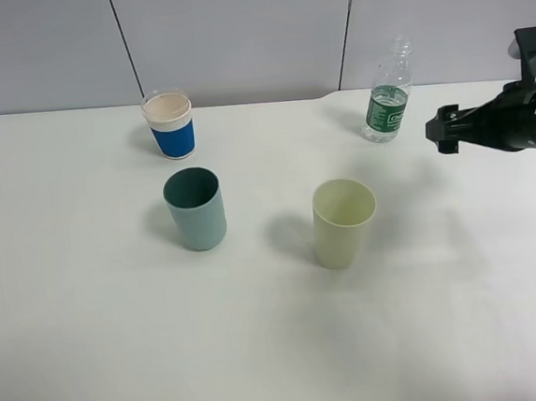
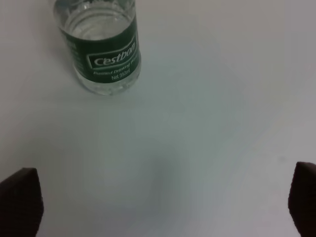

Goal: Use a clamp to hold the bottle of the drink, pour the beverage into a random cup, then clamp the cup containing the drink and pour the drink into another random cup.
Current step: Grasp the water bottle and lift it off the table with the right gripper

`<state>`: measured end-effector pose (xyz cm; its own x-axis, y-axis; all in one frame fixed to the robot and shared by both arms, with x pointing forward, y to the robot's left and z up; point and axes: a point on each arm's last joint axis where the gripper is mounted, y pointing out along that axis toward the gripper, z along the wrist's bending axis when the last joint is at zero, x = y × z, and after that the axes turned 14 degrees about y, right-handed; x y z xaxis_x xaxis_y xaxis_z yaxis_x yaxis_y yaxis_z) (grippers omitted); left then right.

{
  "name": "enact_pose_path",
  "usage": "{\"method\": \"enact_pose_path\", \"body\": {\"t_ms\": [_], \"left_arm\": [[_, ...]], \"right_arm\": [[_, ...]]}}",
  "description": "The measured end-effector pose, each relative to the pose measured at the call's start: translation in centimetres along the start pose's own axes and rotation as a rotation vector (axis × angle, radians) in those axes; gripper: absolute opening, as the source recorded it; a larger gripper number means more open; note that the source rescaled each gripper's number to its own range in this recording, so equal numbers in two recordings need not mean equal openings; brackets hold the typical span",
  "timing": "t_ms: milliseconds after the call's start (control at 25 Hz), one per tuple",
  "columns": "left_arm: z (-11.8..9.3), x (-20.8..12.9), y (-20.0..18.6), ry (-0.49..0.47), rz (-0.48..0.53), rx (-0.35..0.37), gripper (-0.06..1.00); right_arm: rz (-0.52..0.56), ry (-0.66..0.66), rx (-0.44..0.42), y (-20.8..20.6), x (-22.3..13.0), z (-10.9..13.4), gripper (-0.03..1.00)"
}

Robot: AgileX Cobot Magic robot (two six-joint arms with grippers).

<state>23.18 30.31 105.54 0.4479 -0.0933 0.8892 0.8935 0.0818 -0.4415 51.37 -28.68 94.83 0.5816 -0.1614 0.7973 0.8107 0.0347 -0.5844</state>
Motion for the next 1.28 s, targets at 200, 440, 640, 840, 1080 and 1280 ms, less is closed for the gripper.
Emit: {"method": "enact_pose_path", "body": {"t_ms": [200, 440, 640, 840, 1080, 1280], "left_arm": [[0.0, 0.0, 0.0, 0.000, 0.000, 0.000, 1.00], [0.0, 0.0, 0.0, 0.000, 0.000, 0.000, 1.00], [0.0, 0.0, 0.0, 0.000, 0.000, 0.000, 1.00], [0.0, 0.0, 0.0, 0.000, 0.000, 0.000, 1.00], [0.0, 0.0, 0.0, 0.000, 0.000, 0.000, 1.00], [0.0, 0.0, 0.0, 0.000, 0.000, 0.000, 1.00]], "right_arm": [[0.014, -0.040, -0.002, 2.3, -1.4, -0.3, 1.00], [-0.063, -0.107, 0.008, 3.9, -1.9, -0.4, 1.00], [-0.115, -0.126, 0.014, 4.7, -2.1, -0.4, 1.00], [-0.124, -0.126, 0.016, 5.3, -2.5, -0.5, 1.00], [-0.160, -0.126, 0.020, 5.5, -2.4, -0.5, 1.00], [-0.189, -0.125, 0.024, 5.9, -2.6, -0.5, 1.00]]}}
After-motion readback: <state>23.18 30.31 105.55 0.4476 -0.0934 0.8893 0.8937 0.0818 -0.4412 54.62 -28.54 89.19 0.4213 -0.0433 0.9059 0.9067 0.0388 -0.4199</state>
